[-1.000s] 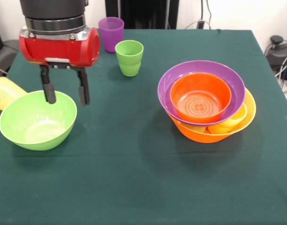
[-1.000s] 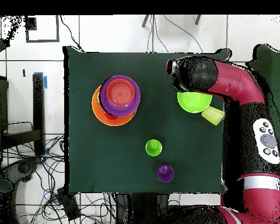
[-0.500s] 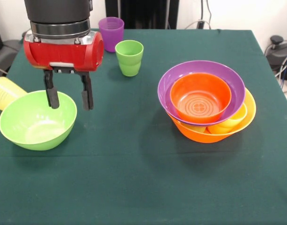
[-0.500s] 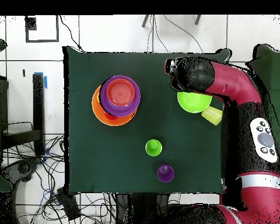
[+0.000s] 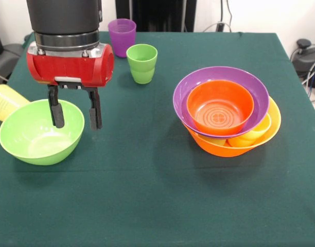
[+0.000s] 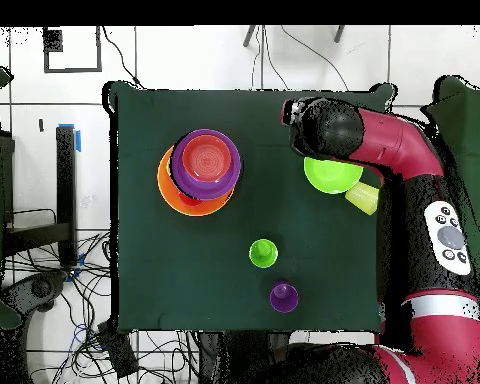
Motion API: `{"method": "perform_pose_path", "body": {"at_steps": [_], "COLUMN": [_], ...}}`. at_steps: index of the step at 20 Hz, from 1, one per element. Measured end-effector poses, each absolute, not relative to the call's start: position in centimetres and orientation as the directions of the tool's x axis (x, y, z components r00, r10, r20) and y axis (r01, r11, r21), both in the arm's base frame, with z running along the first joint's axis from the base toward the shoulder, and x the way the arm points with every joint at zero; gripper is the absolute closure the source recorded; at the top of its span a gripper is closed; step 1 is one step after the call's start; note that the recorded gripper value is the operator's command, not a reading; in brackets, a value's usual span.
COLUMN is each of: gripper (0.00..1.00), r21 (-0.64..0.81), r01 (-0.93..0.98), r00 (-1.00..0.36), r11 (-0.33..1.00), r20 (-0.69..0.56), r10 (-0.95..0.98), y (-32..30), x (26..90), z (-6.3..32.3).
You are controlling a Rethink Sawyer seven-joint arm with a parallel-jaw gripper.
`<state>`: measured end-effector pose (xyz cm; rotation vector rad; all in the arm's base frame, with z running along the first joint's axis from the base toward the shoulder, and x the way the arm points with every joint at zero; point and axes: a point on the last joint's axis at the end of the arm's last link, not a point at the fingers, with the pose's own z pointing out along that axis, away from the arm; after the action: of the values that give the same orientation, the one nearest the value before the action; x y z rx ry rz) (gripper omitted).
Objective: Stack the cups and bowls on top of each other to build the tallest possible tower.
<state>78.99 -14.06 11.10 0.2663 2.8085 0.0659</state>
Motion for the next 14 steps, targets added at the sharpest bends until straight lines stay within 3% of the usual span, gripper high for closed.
{"method": "perform_pose_path", "body": {"at_steps": [14], "gripper": [0.0], "r21": [0.06], "r01": [0.153], "r00": [-0.949], "r11": [0.986], "r20": [-0.27], "r10": [0.163], "y": [-13.7], "x": [77.8], "z": [7.7]}}
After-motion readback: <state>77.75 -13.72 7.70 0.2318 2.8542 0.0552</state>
